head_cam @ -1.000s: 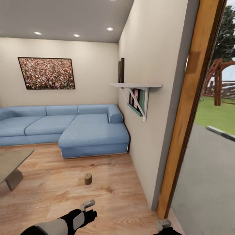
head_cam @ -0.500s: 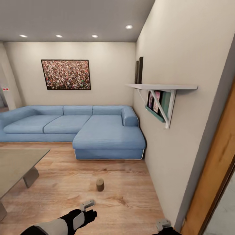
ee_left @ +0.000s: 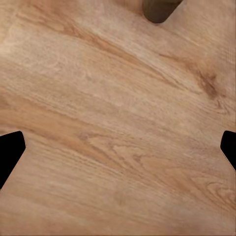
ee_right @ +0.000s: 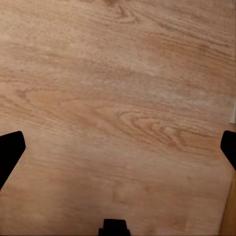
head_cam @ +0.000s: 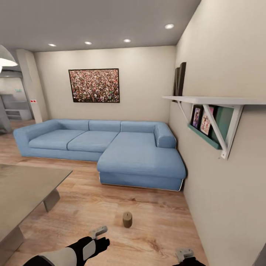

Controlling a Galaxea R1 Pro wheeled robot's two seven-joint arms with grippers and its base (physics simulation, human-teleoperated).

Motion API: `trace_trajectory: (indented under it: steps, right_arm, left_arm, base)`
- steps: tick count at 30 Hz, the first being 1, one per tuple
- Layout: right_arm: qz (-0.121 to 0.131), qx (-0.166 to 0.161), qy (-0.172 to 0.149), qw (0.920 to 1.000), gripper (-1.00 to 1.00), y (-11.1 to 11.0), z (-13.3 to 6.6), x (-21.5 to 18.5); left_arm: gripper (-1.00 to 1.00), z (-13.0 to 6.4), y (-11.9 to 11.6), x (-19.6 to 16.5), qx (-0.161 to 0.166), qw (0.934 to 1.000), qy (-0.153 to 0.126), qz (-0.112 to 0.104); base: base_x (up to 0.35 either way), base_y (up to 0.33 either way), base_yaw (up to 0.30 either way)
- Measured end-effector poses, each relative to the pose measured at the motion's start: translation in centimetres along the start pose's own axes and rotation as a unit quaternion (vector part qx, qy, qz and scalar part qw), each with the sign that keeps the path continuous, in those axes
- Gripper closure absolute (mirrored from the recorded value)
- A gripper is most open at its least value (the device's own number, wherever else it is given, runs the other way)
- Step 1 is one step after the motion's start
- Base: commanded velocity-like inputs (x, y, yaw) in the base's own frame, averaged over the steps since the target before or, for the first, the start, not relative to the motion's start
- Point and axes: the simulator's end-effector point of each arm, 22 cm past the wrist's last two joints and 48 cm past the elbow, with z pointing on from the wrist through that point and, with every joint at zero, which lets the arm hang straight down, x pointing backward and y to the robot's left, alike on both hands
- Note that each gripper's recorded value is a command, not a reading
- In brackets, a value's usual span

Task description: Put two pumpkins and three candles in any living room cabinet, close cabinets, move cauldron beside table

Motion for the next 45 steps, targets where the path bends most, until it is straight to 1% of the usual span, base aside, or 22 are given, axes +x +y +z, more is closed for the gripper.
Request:
trace_trajectory:
  steps: [13, 22, 34, 45]
  right_arm:
    - [0.0, 0.0, 0.0, 1.0, -1.0, 0.0, -0.02, -0.02]
    - [0.0, 0.0, 0.0, 1.0, -1.0, -0.01, -0.02, -0.04]
    - [0.0, 0.0, 0.0, 1.0, -1.0, -0.05, 0.01, -0.02]
    - [0.0, 0.001, 0.001, 1.0, -1.0, -0.06, -0.01, 0.03]
  left_arm:
    - [-1.0, -0.02, -0.02, -0.04, 0.0, 1.0, 0.0, 0.0]
    - [-1.0, -0.02, -0.02, -0.02, 0.0, 1.0, 0.0, 0.0]
    - [-1.0, 0.01, -0.22, 0.07, 0.001, 1.0, 0.0, 0.0]
    - [-1.0, -0.02, -0.22, 0.07, 0.001, 1.0, 0.0, 0.001]
  base:
    - [0.332, -0.066, 0.279]
    - [0.299, -0.008, 0.255]
    - [0.065, -0.003, 0.012]
    - [0.279, -0.112, 0.0]
